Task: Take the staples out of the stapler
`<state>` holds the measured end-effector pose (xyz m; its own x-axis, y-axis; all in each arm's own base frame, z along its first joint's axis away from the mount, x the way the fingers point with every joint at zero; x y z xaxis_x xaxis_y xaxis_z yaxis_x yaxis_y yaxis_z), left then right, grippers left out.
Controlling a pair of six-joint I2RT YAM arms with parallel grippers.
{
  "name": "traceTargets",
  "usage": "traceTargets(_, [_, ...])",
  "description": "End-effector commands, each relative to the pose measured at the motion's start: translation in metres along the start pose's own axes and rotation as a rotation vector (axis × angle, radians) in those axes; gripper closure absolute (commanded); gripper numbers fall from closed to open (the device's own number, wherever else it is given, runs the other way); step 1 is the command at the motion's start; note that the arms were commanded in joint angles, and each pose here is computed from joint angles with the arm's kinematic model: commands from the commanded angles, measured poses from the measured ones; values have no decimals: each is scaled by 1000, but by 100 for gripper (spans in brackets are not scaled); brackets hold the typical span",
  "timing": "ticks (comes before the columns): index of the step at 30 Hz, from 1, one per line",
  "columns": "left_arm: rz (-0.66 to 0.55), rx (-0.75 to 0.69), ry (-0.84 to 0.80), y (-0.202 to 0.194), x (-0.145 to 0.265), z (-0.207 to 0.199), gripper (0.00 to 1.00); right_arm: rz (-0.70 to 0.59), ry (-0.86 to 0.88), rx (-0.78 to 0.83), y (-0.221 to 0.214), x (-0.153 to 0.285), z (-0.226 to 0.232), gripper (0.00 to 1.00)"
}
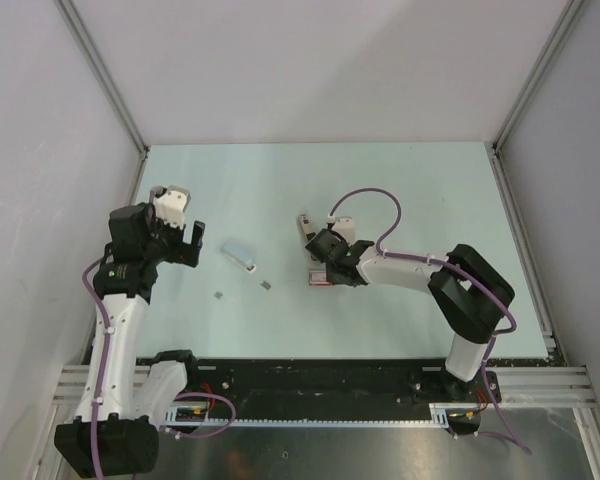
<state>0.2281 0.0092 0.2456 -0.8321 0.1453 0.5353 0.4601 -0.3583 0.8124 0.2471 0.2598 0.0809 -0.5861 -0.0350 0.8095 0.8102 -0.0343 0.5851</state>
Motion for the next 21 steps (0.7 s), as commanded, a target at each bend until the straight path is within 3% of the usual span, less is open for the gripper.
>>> traceTargets(1, [-33,-18,-5,4,4,0,0,-7,-3,-1,5,-4,1,100])
traceTargets(21, [-36,-31,-3,0,6,-1,0,-37,-6,-1,3,7,6,100])
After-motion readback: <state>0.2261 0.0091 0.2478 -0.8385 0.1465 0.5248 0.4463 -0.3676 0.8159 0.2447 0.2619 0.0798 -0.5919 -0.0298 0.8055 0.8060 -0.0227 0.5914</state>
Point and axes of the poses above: each gripper's point midway between its finger pads, its own x axis back along the fingers, its own z axis along the line the jaws close on, y = z × x, the point moved 6 cm from there along x, back along the fingers, and after that the axes turned 4 degrees about -x, right-handed, at the moved point
